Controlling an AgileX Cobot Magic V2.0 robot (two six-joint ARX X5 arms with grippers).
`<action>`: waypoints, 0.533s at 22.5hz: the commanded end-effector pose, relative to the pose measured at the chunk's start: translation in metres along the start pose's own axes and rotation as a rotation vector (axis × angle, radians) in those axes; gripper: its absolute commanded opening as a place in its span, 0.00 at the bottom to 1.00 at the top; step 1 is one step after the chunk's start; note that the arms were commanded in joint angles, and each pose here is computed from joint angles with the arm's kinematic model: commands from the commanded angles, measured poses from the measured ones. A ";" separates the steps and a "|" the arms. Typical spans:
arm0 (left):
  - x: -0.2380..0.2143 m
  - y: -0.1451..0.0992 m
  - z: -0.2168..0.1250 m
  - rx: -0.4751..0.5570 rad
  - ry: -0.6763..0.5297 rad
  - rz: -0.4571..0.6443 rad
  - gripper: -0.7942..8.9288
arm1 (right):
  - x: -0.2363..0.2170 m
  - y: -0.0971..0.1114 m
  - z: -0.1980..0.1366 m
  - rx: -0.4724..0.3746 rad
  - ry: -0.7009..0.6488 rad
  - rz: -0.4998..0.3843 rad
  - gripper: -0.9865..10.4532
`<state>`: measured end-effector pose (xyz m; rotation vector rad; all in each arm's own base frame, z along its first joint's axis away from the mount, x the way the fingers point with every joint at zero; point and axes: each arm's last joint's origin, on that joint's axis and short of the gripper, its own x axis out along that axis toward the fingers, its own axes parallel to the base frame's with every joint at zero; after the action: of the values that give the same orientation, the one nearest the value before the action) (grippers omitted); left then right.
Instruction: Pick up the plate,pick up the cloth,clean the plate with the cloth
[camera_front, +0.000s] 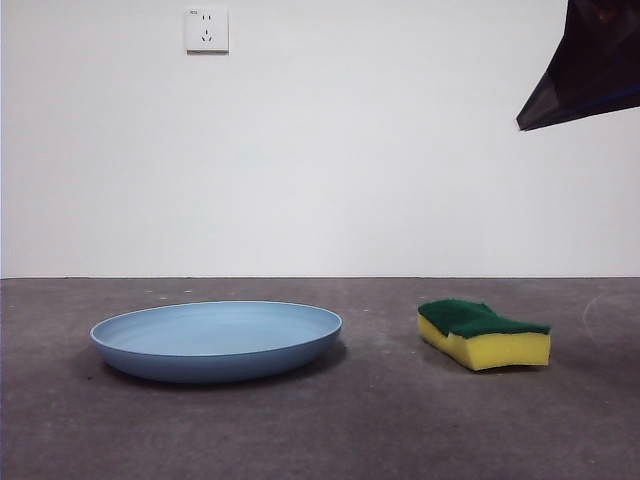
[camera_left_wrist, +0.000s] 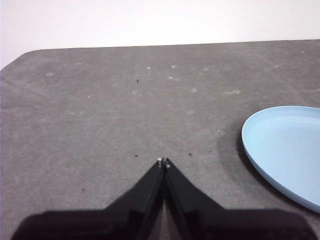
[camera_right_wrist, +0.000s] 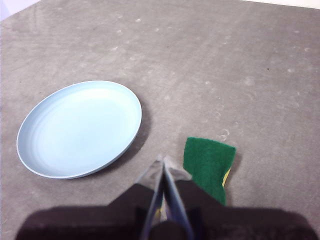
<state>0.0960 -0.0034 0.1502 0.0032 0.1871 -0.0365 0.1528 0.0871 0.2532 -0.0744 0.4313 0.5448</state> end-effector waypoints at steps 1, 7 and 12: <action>0.001 0.000 -0.004 0.003 0.013 0.003 0.08 | 0.000 0.000 -0.001 0.005 0.000 -0.003 0.09; 0.001 0.000 -0.004 0.003 0.013 0.003 0.08 | 0.000 0.000 -0.001 0.005 0.000 -0.003 0.09; 0.001 0.000 -0.004 0.003 0.013 0.003 0.08 | -0.009 -0.001 0.002 -0.093 -0.039 -0.013 0.09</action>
<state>0.0960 -0.0034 0.1503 0.0032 0.1867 -0.0365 0.1486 0.0834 0.2575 -0.1049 0.3976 0.5469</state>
